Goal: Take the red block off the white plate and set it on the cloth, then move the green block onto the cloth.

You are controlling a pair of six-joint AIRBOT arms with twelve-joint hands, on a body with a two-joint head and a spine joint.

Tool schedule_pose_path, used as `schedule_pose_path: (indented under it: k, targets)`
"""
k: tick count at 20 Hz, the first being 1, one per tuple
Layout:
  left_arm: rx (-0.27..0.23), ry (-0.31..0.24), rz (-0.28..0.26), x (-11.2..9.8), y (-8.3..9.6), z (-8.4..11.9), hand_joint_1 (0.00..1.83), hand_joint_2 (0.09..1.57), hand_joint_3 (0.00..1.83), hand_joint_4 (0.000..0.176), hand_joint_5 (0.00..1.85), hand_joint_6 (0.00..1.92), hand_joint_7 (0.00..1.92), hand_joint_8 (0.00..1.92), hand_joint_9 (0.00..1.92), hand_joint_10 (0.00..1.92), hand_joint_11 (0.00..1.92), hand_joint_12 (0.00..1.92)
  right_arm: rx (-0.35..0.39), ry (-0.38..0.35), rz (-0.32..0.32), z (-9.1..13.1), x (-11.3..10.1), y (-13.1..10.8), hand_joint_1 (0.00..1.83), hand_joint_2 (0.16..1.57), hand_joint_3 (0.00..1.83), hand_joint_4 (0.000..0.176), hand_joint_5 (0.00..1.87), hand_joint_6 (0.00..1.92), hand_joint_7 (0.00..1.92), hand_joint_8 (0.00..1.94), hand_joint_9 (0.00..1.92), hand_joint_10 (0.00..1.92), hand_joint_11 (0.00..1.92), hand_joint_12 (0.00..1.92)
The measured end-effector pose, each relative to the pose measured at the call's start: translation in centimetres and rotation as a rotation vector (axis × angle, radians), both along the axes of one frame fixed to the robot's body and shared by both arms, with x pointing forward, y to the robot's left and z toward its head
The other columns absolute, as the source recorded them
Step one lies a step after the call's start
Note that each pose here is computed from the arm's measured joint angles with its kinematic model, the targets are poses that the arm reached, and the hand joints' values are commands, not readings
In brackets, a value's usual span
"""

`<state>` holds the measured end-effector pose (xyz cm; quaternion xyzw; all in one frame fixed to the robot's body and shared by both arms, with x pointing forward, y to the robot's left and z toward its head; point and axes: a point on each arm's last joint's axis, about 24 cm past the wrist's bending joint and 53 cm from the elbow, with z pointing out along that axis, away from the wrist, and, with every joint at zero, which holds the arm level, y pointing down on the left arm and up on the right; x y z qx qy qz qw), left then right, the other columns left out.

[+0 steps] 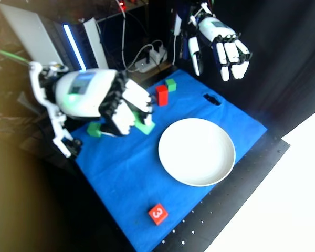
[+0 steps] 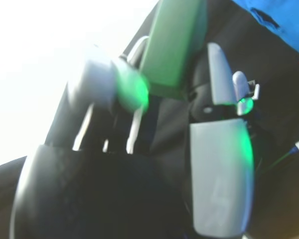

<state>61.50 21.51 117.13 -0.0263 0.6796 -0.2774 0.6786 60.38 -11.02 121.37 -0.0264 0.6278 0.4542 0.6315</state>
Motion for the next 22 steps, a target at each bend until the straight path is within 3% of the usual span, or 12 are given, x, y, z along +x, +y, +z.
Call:
schedule_pose_path:
  k: [1, 3, 4, 7, 9, 10, 12, 13, 14, 17, 20, 22]
  targets:
    - [-0.001, 0.0, 0.002, 0.0, 0.1, 0.0, 0.7, 1.19, 0.0, 0.069, 0.44, 0.0, 0.33, 0.0, 0.38, 0.0, 0.03, 1.05, 0.006, -0.007, -0.003, 0.3, -0.2, -0.2, 1.25, 1.12, 0.02, 0.0, 0.94, 0.87, 1.05, 1.36, 1.27, 1.59, 1.21, 1.82]
    - [0.001, -0.001, 0.004, -0.1, 0.2, -0.1, 0.73, 1.19, 0.0, 0.065, 0.45, 0.0, 0.33, 0.0, 0.38, 0.0, 0.03, 1.03, 0.01, -0.007, -0.005, 0.2, -0.9, -0.7, 1.27, 1.12, 0.01, 0.0, 0.93, 0.84, 1.03, 1.25, 1.24, 1.52, 1.17, 1.78]
    - [0.004, 0.0, 0.005, -0.1, 0.2, -0.1, 0.72, 1.19, 0.0, 0.073, 0.44, 0.0, 0.33, 0.0, 0.38, 0.0, 0.01, 1.02, 0.013, 0.002, -0.003, -0.1, -1.2, -0.8, 1.26, 1.15, 0.02, 0.0, 0.88, 0.9, 0.95, 1.38, 1.17, 1.63, 1.1, 1.84]
    - [0.004, 0.004, 0.006, -0.1, 0.3, -0.3, 0.72, 1.19, 0.0, 0.082, 0.44, 0.0, 0.33, 0.0, 0.39, 0.0, 0.02, 1.03, 0.016, 0.037, 0.004, -1.2, -2.2, -1.2, 1.26, 1.14, 0.01, 0.0, 0.85, 0.98, 1.01, 1.25, 1.12, 1.45, 1.01, 1.73]
    - [0.004, 0.003, 0.006, -0.1, 0.3, -0.2, 0.72, 1.19, 0.0, 0.077, 0.44, 0.0, 0.33, 0.0, 0.39, 0.0, 0.02, 1.04, 0.023, 0.034, 0.004, -1.0, -2.5, -1.3, 1.26, 1.15, 0.01, 0.0, 0.87, 0.93, 0.96, 1.35, 1.15, 1.56, 1.08, 1.8]
    - [0.004, 0.002, 0.004, -0.1, 0.2, -0.2, 0.69, 1.2, 0.0, 0.085, 0.43, 0.0, 0.33, 0.0, 0.39, 0.0, 0.02, 1.04, 0.025, 0.03, 0.002, -1.0, -2.5, -1.4, 1.27, 1.13, 0.0, 0.0, 0.92, 0.91, 1.02, 1.22, 1.15, 1.45, 1.07, 1.7]
    - [0.001, 0.004, 0.006, -0.2, 0.2, -0.2, 0.7, 1.21, 0.0, 0.075, 0.42, 0.0, 0.32, 0.0, 0.38, 0.0, 0.02, 1.04, 0.013, 0.043, 0.002, -1.6, -2.7, -1.5, 1.29, 1.1, 0.0, 0.0, 0.99, 0.85, 1.13, 0.99, 1.19, 1.27, 1.08, 1.57]
    - [0.001, 0.003, 0.005, -0.2, 0.2, -0.2, 0.7, 1.21, 0.0, 0.078, 0.42, 0.0, 0.32, 0.0, 0.38, 0.0, 0.02, 1.04, 0.011, 0.049, 0.004, -1.8, -2.8, -1.5, 1.29, 1.14, 0.0, 0.0, 1.01, 0.81, 1.13, 1.02, 1.21, 1.29, 1.11, 1.58]
    - [0.001, 0.002, 0.005, -0.2, 0.2, -0.2, 0.71, 1.21, 0.0, 0.082, 0.42, 0.0, 0.31, 0.0, 0.36, 0.0, 0.03, 1.0, 0.008, 0.054, 0.003, -2.0, -2.9, -1.5, 1.27, 1.17, 0.0, 0.0, 0.92, 0.84, 0.96, 1.35, 1.24, 1.57, 1.18, 1.74]
    - [0.0, 0.003, 0.007, -0.2, 0.2, -0.2, 0.68, 1.21, 0.0, 0.083, 0.42, 0.0, 0.31, 0.0, 0.36, 0.0, 0.01, 1.0, 0.003, 0.067, -0.005, -2.5, -2.8, -1.8, 1.27, 1.16, 0.0, 0.0, 0.95, 0.82, 0.99, 1.3, 1.24, 1.52, 1.17, 1.72]
    - [0.0, 0.002, 0.005, -0.2, 0.2, -0.2, 0.68, 1.22, 0.0, 0.087, 0.41, 0.0, 0.32, 0.0, 0.36, 0.0, 0.01, 0.95, 0.003, 0.084, -0.015, -3.0, -2.8, -2.0, 1.26, 1.15, 0.0, 0.0, 0.81, 1.06, 1.06, 1.12, 1.03, 1.36, 0.96, 1.67]
    - [0.0, 0.004, 0.007, -0.2, 0.2, -0.2, 0.7, 1.22, 0.0, 0.072, 0.42, 0.0, 0.33, 0.0, 0.37, 0.0, 0.02, 0.95, 0.008, 0.096, -0.023, -3.2, -2.7, -2.1, 1.27, 1.0, 0.0, 0.0, 0.66, 1.07, 0.88, 1.26, 0.87, 1.44, 0.82, 1.69]
